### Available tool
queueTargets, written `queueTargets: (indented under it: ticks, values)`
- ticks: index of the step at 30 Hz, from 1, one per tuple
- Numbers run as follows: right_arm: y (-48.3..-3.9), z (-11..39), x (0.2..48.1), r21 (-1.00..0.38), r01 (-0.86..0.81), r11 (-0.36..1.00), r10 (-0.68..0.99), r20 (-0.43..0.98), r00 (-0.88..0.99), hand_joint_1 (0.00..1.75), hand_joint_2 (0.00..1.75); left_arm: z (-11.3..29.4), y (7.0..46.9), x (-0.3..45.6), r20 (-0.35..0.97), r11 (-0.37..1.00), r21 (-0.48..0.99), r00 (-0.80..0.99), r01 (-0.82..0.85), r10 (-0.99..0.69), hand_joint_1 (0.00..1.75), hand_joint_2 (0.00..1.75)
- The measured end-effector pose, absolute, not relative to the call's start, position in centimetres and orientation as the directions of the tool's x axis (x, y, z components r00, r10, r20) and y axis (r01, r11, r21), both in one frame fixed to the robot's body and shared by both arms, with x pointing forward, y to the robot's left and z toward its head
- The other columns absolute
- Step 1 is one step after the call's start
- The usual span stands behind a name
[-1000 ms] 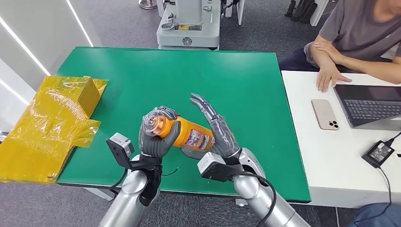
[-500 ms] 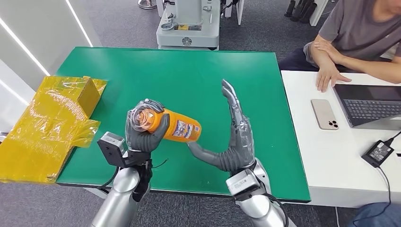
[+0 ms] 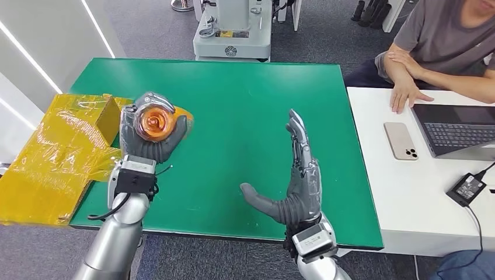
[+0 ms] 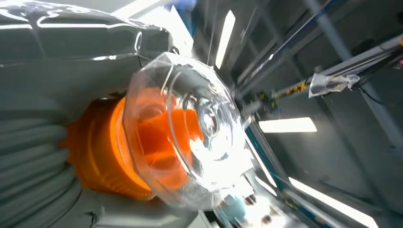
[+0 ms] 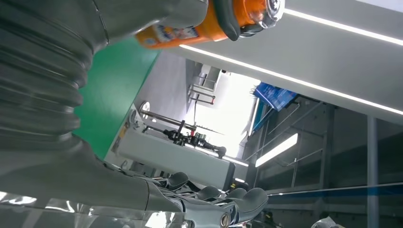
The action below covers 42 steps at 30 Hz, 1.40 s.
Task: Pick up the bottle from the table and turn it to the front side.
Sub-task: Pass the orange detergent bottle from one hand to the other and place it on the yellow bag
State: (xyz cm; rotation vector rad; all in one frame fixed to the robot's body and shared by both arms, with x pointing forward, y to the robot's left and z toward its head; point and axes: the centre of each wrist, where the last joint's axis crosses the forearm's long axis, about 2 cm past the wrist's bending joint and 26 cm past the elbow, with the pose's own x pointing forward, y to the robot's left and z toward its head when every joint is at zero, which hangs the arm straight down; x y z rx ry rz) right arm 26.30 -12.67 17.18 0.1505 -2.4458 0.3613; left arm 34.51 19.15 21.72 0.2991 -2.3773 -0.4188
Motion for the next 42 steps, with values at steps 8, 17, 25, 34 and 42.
queueTargets:
  ticks: [8,17,25,34,42]
  values:
    - [-12.1,17.1,25.3,-0.196,-0.238,0.951,-0.06,0.64,-0.766,0.0,1.75,23.6,25.5,39.5,0.036,0.369,0.654,-0.46,-0.66,-0.887,1.75,1.75]
    - [-12.0,16.8,24.4,-0.202,-0.264,0.943,-0.073,0.649,-0.757,0.0,1.75,20.6,30.3,42.4,-0.146,0.03,0.804,-0.246,-0.594,-0.958,1.75,1.75]
    - [-12.0,16.7,24.3,-0.203,-0.287,0.936,-0.088,0.656,-0.75,0.0,1.75,18.3,33.8,43.0,-0.256,-0.145,0.864,-0.173,-0.482,-0.951,1.75,1.75]
    - [-12.0,16.7,24.2,-0.207,-0.291,0.934,-0.091,0.65,-0.755,0.0,1.75,15.3,36.4,42.5,-0.241,-0.18,0.961,-0.317,-0.21,-0.917,1.75,1.75]
    - [-12.0,16.9,24.0,-0.227,-0.297,0.927,-0.09,0.637,-0.766,0.0,1.75,11.2,38.0,40.3,-0.164,-0.175,0.985,-0.31,0.006,-0.936,1.75,1.75]
